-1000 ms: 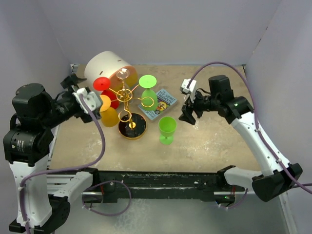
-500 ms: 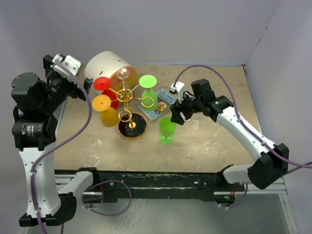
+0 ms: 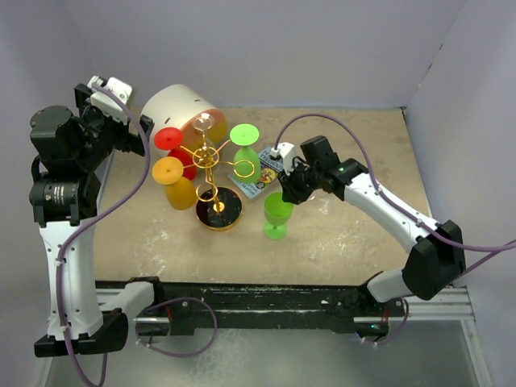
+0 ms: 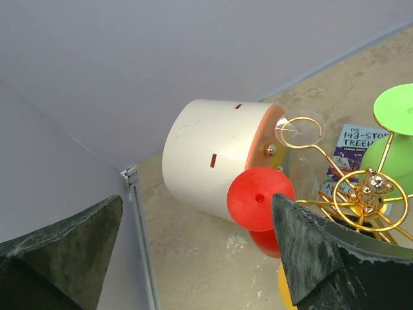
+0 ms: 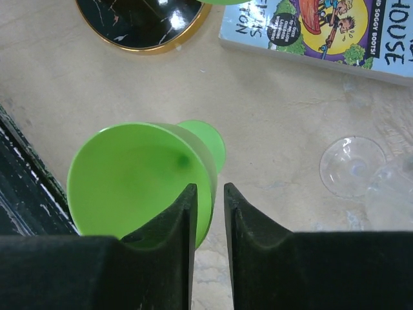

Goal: Place the wine glass upside down on the wine glass rack

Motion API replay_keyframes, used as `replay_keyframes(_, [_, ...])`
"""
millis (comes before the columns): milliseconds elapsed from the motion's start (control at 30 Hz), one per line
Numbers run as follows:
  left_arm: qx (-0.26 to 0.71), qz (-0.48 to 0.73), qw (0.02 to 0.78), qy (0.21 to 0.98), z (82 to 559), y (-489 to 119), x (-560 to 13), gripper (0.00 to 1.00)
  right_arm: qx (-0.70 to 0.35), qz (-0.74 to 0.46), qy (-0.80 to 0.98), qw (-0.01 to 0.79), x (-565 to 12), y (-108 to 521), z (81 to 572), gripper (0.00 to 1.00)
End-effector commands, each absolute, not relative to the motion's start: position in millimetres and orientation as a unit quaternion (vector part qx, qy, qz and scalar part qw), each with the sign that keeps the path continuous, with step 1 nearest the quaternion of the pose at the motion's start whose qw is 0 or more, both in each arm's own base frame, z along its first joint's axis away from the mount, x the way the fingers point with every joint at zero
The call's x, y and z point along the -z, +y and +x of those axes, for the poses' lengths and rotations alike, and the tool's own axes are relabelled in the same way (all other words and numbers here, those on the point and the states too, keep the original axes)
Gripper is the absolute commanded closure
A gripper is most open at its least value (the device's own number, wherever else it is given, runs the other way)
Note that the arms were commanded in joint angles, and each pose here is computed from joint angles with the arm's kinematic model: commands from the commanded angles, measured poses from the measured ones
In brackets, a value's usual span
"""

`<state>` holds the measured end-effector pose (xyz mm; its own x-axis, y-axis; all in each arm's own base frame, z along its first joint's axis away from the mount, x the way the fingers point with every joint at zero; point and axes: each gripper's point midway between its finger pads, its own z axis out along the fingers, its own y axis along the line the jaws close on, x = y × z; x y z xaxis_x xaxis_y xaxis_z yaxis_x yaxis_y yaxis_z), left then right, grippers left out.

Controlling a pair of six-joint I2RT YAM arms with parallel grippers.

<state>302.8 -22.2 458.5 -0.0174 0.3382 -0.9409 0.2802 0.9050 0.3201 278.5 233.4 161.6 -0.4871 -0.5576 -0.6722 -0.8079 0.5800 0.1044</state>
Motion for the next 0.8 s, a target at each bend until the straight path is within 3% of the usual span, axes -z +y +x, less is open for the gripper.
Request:
replay_keyframes(0, [-0.020, 0.200, 0.686, 0.700, 312.7, -19.5, -473.7, 0.01, -0.203, -0.405, 0.835, 0.312, -166.6, 233.1, 278.9, 0.81])
replay_keyframes(133, [-0.017, 0.184, 0.689, 0.701, 318.7, -17.2, -480.5, 0.01, -0.192, -0.418, 0.820, 0.340, -187.7, 226.6, 277.1, 1.00])
replay_keyframes(433, [0.061, 0.207, 0.678, 0.703, 324.3, -42.7, -472.7, 0.01, -0.248, -0.493, 0.723, 0.415, -264.0, 209.1, 227.2, 1.00])
replay_keyframes(767, [0.164, 0.228, 0.655, 0.702, 320.5, -74.8, -479.2, 0.03, -0.231, -0.460, 0.684, 0.517, -358.5, 141.9, 209.3, 1.00])
